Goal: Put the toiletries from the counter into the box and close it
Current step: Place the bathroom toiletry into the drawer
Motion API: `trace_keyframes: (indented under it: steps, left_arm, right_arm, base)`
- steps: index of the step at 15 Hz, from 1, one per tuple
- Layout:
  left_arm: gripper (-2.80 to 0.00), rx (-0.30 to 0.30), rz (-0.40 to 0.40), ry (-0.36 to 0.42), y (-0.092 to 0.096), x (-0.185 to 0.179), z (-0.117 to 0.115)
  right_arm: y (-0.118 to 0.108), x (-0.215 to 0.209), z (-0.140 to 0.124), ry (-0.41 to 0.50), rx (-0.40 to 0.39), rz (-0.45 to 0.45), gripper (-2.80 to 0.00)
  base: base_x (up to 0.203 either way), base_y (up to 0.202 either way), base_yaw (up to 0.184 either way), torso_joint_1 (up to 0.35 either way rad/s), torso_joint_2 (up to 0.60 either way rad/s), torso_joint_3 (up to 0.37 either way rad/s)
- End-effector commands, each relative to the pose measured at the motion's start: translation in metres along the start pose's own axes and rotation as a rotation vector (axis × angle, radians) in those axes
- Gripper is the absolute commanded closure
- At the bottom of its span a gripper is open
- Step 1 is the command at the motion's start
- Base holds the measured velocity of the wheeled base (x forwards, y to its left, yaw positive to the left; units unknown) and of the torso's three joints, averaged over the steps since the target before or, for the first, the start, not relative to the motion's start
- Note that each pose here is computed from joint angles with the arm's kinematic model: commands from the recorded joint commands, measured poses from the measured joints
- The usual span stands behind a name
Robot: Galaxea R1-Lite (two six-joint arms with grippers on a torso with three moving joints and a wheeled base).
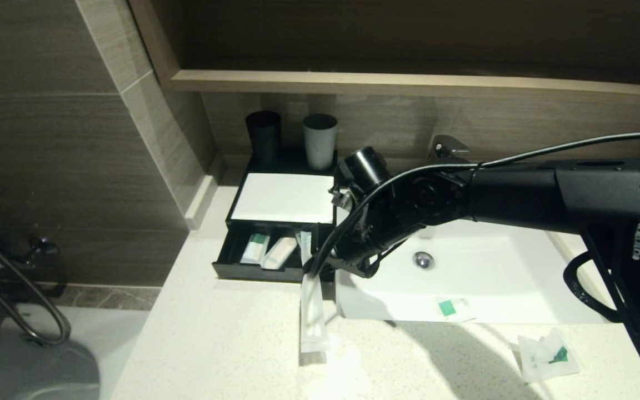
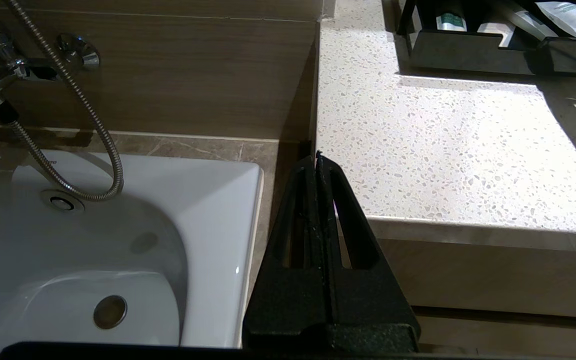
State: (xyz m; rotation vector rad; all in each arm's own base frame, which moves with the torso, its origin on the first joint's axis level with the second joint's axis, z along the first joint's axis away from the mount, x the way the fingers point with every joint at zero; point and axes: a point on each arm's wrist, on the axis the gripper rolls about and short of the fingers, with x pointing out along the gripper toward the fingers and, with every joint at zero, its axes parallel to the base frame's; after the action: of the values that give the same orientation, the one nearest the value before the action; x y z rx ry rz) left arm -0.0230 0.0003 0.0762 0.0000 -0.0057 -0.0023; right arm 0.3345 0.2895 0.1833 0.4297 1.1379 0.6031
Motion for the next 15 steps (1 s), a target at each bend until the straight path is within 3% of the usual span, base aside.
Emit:
trace_keyframes:
  steps: [1, 14, 15]
  left_arm:
    - [0.0, 0.0, 0.001, 0.0, 0.0, 0.0, 0.0]
    - [0.0, 0.0, -0.001, 0.0, 0.0, 0.0, 0.0]
    - [0.0, 0.0, 0.001, 0.0, 0.0, 0.0, 0.0]
  right_arm:
    - [-0.0013, 0.0017, 0.0, 0.004, 0.007, -0.004, 0.0]
    - [-0.0069, 0.0007, 0.0059, -0.023, 0.014, -0.014, 0.0]
    - [-0.0068, 0.0004, 0.0059, -0.024, 0.014, -0.015, -2.8]
  base:
    - [0.0, 0.0, 0.0, 0.0, 0.0, 0.0]
    - [0.0, 0.0, 0.0, 0.0, 0.0, 0.0]
    - [0.0, 0.0, 0.0, 0.0, 0.0, 0.0]
